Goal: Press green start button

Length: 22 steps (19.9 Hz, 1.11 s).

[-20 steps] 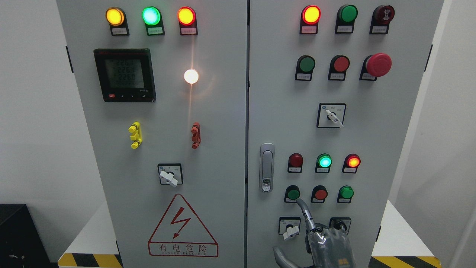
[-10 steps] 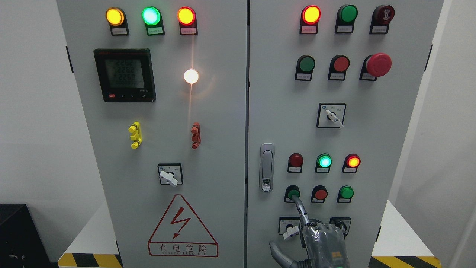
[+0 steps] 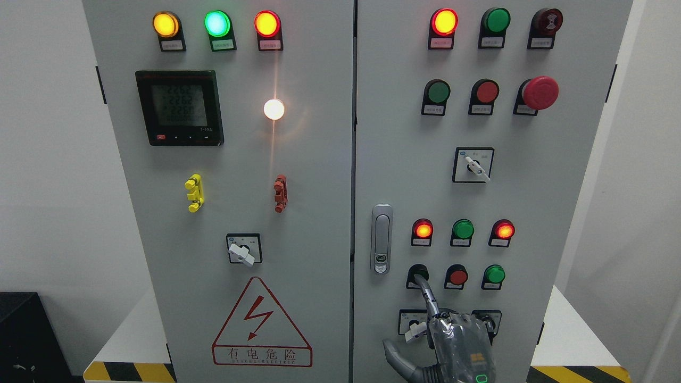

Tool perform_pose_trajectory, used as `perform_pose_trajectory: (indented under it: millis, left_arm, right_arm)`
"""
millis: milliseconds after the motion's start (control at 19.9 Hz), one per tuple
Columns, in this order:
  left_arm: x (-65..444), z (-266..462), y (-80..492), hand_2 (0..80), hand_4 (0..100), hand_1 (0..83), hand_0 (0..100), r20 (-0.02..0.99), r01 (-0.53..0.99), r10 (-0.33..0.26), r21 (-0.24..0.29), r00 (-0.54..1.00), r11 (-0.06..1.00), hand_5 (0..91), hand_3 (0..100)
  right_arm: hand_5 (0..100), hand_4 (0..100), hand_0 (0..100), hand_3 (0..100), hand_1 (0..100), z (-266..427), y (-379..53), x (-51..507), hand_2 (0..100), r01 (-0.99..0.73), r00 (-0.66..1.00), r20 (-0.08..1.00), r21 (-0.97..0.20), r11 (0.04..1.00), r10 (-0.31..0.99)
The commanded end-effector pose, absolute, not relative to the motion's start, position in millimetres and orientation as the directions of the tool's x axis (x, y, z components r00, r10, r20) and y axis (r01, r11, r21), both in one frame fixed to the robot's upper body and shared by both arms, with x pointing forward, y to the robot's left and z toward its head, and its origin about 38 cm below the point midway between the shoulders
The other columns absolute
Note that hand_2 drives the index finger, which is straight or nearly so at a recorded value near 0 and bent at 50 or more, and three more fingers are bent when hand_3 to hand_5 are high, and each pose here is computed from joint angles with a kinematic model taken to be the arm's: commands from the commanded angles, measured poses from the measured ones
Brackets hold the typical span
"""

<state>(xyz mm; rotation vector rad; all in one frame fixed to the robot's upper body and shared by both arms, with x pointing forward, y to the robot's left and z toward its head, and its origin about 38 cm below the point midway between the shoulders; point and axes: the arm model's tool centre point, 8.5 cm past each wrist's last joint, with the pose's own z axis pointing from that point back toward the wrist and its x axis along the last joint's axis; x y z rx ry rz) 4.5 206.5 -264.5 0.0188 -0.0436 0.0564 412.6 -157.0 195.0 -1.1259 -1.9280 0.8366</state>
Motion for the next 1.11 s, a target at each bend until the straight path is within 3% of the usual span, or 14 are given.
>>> perform_pose_trajectory:
  millis: [0, 352, 604, 1057]
  left_arm:
    - [29, -264, 206, 0.0, 0, 55.6, 12, 0.094, -0.056, 0.055, 0.012, 0.994, 0.998, 0.0, 0]
    - [29, -264, 206, 0.0, 0, 55.6, 12, 0.094, -0.056, 0.055, 0.012, 0.994, 0.998, 0.0, 0]
    - [29, -264, 206, 0.0, 0, 55.6, 12, 0.094, -0.056, 0.055, 0.012, 0.994, 0.998, 0.0, 0]
    - [29, -264, 206, 0.0, 0, 55.6, 12, 0.094, -0.056, 0.055, 0.012, 0.994, 0.998, 0.0, 0]
  right_arm:
    - [100, 90, 17, 99, 31, 188, -158, 417, 0, 0.397, -0.331, 0.276, -0.827, 0.399, 0.902]
    - [100, 90, 21, 99, 31, 197, -158, 413, 0, 0.419, -0.348, 0.286, -0.804, 0.421, 0.893]
    - [92, 87, 25, 95, 31, 205, -160, 409, 0, 0.432, -0.365, 0.311, -0.778, 0.456, 0.877]
    - [85, 84, 26, 91, 30, 211, -164, 379, 0, 0.438, -0.423, 0.364, -0.719, 0.539, 0.830]
